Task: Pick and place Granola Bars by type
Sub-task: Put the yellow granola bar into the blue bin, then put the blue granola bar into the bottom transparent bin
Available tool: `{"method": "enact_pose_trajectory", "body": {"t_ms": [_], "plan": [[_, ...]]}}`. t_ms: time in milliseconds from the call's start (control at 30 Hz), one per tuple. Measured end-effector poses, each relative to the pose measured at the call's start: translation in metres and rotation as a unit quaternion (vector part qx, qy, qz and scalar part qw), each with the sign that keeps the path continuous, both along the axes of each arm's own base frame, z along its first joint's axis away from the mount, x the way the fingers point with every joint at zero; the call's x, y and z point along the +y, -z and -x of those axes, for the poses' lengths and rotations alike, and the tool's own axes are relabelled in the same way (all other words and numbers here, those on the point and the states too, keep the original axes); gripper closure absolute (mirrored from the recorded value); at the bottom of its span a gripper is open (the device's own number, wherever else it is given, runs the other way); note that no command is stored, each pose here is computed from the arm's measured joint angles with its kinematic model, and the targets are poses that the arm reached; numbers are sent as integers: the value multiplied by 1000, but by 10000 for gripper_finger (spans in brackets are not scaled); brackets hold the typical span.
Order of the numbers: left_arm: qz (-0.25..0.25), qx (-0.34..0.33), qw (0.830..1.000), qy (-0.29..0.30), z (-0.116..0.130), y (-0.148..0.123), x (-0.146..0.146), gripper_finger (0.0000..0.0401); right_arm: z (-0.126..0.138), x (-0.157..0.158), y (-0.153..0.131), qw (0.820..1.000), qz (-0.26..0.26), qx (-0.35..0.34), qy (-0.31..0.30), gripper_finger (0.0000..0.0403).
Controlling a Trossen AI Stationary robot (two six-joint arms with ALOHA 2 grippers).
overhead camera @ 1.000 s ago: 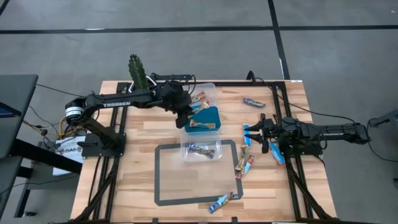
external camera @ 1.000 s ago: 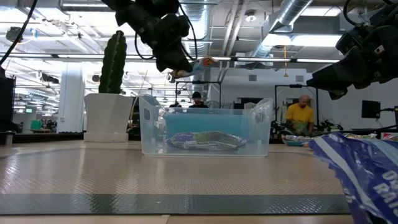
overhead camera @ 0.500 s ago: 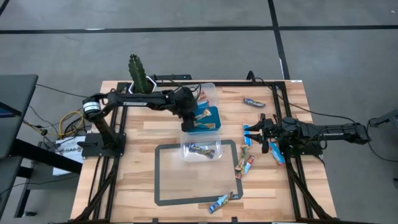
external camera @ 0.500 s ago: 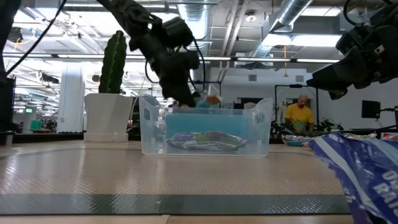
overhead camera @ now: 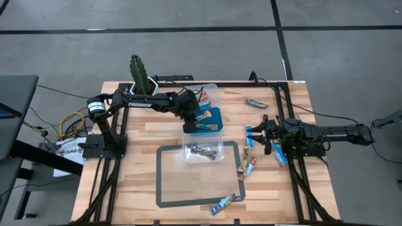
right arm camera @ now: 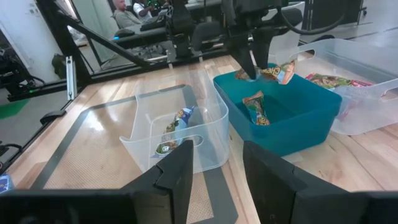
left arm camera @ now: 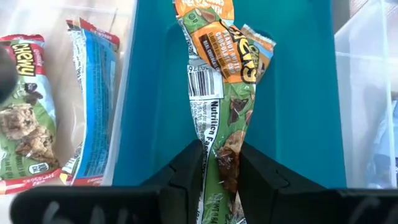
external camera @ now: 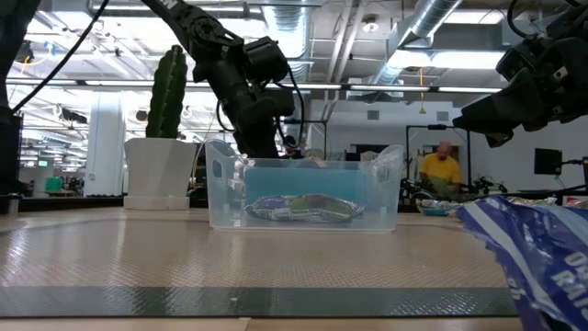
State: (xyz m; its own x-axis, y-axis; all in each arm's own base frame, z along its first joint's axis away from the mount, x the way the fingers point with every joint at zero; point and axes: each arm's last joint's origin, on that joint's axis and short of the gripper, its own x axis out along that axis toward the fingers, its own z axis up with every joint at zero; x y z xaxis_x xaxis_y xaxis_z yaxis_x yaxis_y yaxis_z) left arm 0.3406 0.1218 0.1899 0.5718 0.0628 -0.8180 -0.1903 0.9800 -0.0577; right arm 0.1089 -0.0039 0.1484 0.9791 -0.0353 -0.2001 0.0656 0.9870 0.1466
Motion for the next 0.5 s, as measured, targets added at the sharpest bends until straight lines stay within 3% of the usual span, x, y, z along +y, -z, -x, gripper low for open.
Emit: {"method": "enact_pose_trajectory", "body": {"t_ms": [167,500], "plan": [[-3,2,1000,-6,0,0,0,313,0,0,0,1000,0,0,0,269],[0,11,1000,-7,2,1,0,239,0,0,0,1000,0,0,0,269]]}}
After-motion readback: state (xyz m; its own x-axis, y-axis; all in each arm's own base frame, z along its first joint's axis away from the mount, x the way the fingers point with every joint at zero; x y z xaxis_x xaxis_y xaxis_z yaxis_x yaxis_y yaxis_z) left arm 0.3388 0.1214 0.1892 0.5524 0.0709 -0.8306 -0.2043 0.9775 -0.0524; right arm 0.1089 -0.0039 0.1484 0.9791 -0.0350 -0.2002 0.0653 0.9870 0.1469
